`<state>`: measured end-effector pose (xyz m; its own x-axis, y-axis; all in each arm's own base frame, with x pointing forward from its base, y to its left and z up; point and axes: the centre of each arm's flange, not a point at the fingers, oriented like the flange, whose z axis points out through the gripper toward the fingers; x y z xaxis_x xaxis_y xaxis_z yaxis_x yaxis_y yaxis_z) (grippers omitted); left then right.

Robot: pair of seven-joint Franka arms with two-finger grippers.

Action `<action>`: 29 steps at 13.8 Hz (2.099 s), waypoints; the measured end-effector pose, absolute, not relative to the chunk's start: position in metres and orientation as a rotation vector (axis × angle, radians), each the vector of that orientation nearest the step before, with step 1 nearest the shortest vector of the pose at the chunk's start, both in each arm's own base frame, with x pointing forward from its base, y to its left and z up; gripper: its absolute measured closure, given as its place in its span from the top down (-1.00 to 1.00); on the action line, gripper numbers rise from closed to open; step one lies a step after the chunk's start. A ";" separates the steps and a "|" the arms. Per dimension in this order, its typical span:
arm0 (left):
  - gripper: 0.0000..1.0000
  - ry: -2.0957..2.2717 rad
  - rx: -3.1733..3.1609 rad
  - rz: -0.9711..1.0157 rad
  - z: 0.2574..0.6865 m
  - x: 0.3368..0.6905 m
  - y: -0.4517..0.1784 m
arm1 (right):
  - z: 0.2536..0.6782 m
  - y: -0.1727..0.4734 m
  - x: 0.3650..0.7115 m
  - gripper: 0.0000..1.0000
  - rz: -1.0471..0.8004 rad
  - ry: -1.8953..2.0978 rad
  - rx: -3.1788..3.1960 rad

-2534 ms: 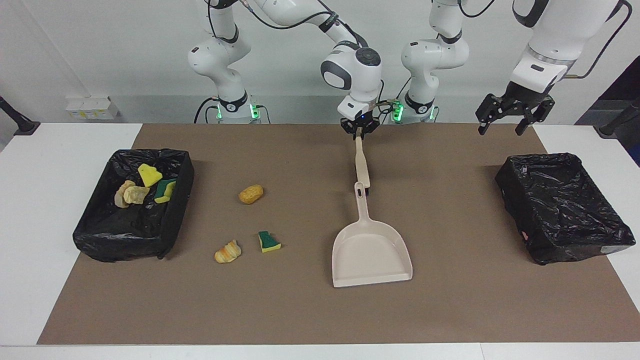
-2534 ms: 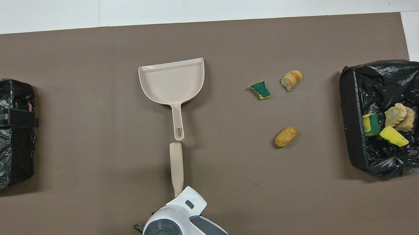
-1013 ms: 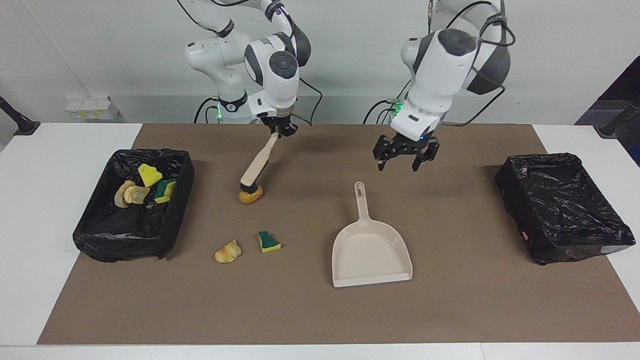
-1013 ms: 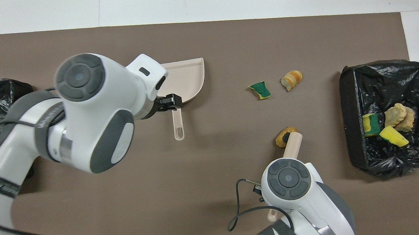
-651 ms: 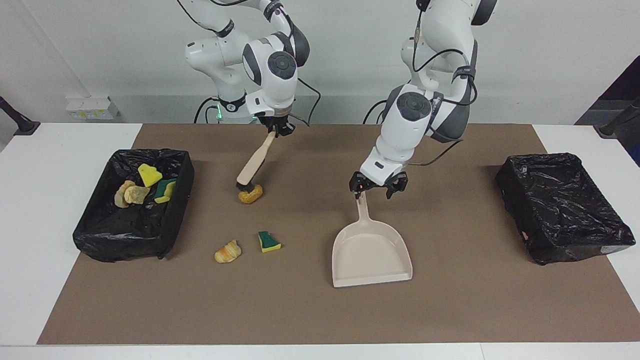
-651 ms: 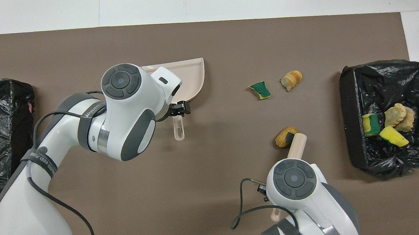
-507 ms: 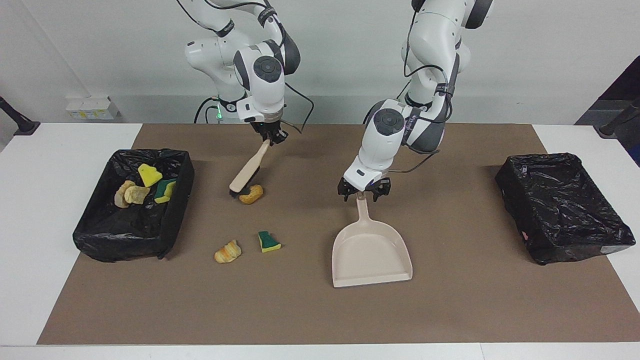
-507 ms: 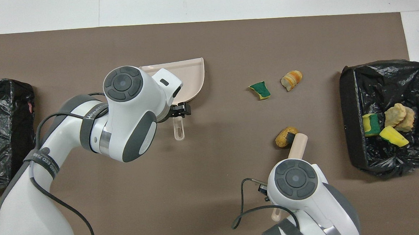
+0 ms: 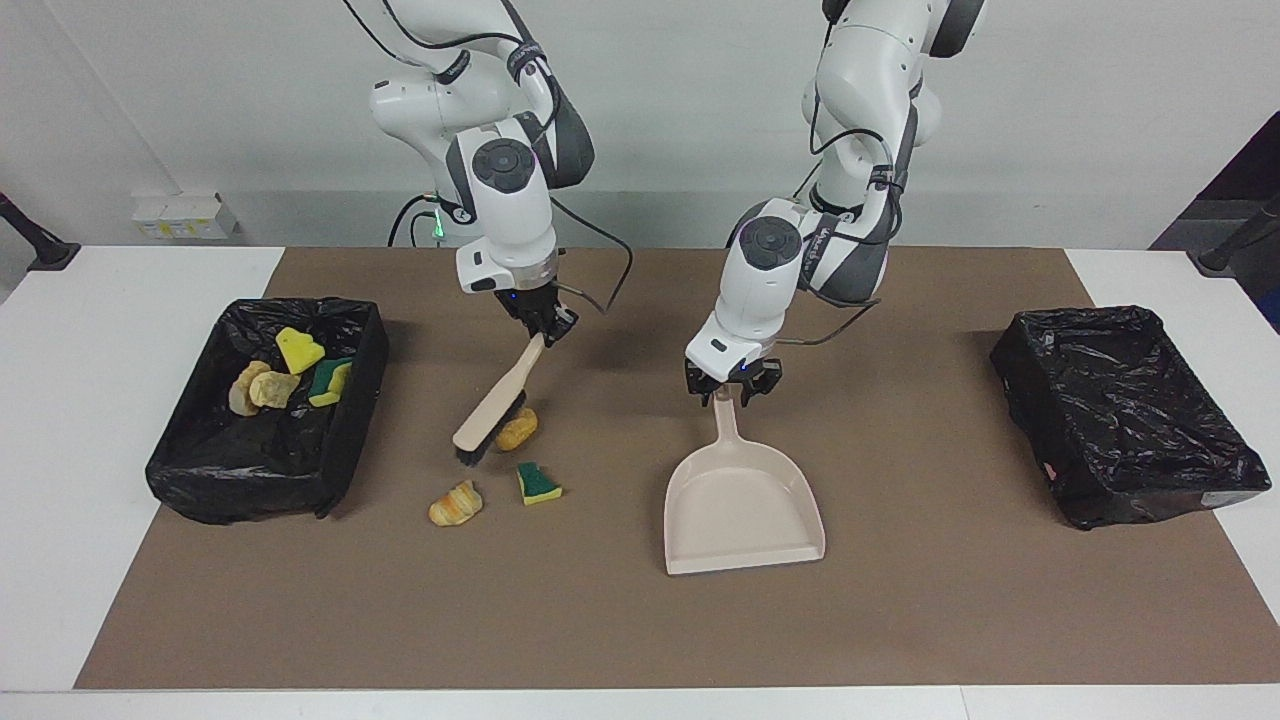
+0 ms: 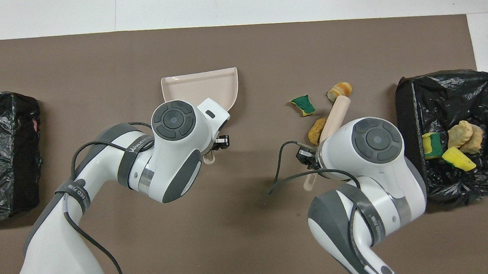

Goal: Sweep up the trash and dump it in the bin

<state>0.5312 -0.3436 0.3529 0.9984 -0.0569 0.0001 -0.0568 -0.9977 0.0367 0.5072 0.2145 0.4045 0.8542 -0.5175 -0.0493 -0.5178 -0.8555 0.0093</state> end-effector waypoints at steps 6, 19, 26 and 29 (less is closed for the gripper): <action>-0.37 -0.292 3.172 0.031 0.373 0.535 -0.335 | 0.431 0.182 0.554 -0.48 0.031 0.593 -3.071; -0.37 -1.648 2.776 -0.246 0.486 0.551 -0.154 | 0.373 0.048 0.601 -0.48 0.179 -0.578 -3.287; -0.37 -2.020 2.491 -0.149 0.433 0.548 -0.172 | 0.357 0.060 0.602 -0.48 0.218 -0.647 -3.295; -0.37 -2.065 2.446 -0.170 0.413 0.534 -0.197 | 0.366 0.060 0.606 -0.48 0.188 -0.554 -3.455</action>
